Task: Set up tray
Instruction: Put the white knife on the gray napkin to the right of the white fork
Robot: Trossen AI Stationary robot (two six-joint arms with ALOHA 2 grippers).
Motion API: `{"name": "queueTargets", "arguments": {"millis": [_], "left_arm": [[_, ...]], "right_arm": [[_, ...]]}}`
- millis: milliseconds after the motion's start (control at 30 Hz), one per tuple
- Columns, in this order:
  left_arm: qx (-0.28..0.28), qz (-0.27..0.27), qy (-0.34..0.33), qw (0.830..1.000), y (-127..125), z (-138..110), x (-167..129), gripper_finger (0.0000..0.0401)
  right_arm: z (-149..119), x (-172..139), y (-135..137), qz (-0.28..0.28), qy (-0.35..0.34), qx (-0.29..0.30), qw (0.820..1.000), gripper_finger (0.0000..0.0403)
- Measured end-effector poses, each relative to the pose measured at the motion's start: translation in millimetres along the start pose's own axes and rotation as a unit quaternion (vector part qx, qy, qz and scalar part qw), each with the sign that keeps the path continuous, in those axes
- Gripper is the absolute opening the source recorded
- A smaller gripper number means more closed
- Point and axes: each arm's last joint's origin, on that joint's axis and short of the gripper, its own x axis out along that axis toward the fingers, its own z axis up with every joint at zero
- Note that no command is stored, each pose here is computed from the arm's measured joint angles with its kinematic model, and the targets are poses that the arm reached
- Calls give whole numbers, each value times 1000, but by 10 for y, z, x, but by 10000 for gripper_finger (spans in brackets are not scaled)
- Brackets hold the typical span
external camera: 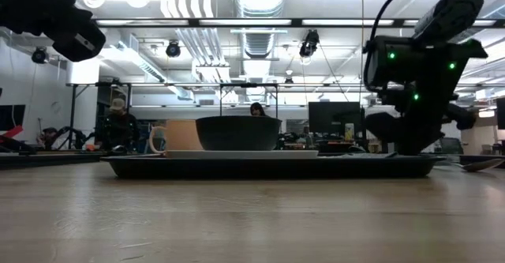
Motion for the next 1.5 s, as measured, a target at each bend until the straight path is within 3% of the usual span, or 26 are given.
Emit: {"name": "queueTargets", "arguments": {"millis": [200,433,667,833,967,1267,1500], "left_arm": [[0,-7,2,1000,-4,-1,0,76],[0,-7,2,1000,-4,-1,0,76],[0,-7,2,1000,-4,-1,0,76],[-28,-6,4,1000,-3,-5,0,76],[-55,-6,6,998,-3,-9,0,76],[-69,4,38,997,14,-71,-4,76],[-88,-3,50,995,12,-89,-5,76]], "right_arm": [[206,-283,61,42,-15,22,999,14],[366,-450,413,74,-27,34,996,13],[403,-334,942,47,-30,30,998,12],[387,-177,1197,8,-33,77,996,12],[329,-66,1284,-24,-24,95,995,12],[307,11,1458,-26,4,90,996,14],[312,-14,1413,-37,5,83,996,59]]}}
